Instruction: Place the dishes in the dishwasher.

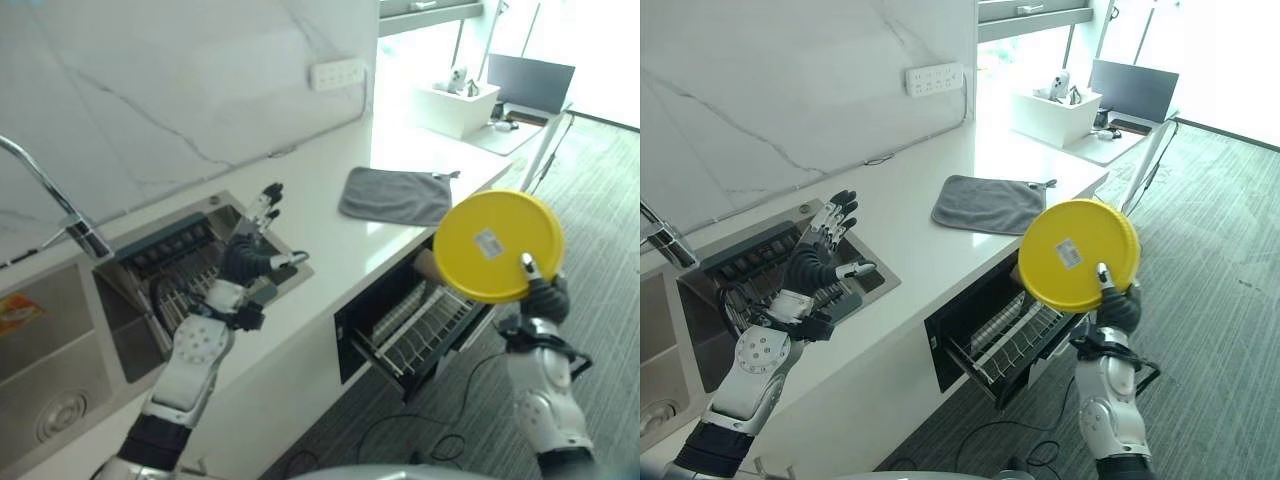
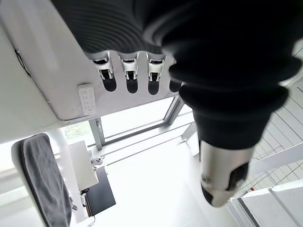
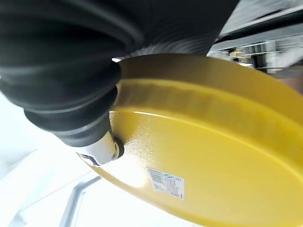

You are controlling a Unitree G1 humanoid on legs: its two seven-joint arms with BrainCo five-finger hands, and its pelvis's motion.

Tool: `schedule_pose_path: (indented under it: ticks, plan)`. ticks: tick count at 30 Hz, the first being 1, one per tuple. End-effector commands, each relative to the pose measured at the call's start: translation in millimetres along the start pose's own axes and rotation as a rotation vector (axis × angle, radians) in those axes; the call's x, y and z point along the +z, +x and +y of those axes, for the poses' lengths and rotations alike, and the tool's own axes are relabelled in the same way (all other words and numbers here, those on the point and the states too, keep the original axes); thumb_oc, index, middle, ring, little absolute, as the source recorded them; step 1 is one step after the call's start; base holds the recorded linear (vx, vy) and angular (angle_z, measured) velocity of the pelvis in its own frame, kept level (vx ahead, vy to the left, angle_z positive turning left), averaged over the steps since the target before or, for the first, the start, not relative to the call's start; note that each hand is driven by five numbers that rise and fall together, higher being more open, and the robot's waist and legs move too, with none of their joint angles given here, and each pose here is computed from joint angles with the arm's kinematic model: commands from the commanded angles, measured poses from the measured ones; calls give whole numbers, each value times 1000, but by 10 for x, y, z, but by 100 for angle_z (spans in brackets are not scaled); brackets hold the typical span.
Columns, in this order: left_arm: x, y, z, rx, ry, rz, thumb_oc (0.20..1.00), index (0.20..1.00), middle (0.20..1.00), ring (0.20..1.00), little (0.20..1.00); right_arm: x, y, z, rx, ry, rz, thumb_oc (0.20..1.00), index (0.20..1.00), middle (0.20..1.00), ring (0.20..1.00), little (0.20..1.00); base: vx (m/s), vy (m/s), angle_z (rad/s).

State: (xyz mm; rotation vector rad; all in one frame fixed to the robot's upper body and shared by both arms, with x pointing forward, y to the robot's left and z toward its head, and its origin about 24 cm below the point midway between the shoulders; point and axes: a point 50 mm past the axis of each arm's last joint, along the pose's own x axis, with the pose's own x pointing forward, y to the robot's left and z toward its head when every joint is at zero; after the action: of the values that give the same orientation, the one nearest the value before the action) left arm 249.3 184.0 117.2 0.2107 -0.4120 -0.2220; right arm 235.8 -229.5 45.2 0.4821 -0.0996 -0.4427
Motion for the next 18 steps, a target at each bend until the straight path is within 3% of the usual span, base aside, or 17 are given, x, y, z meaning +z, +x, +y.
schedule_pose_path:
  ticks: [1,12,18]
  plan:
    - [215,145,93,14,76,-126,1000,1000,1000,1000,1000,459,179,325,134,63,-218,200,200,200,200,200,0,0,0]
    - [236,112,68,-15,79,-142,1000,1000,1000,1000,1000,19,136,333,67,34,-66,200,200,200,200,200,3,1,1]
    - [244,103,93,-18,74,-147,1000,1000,1000,1000,1000,-105,183,165,-86,28,-58,200,200,200,200,200,2,-10,5]
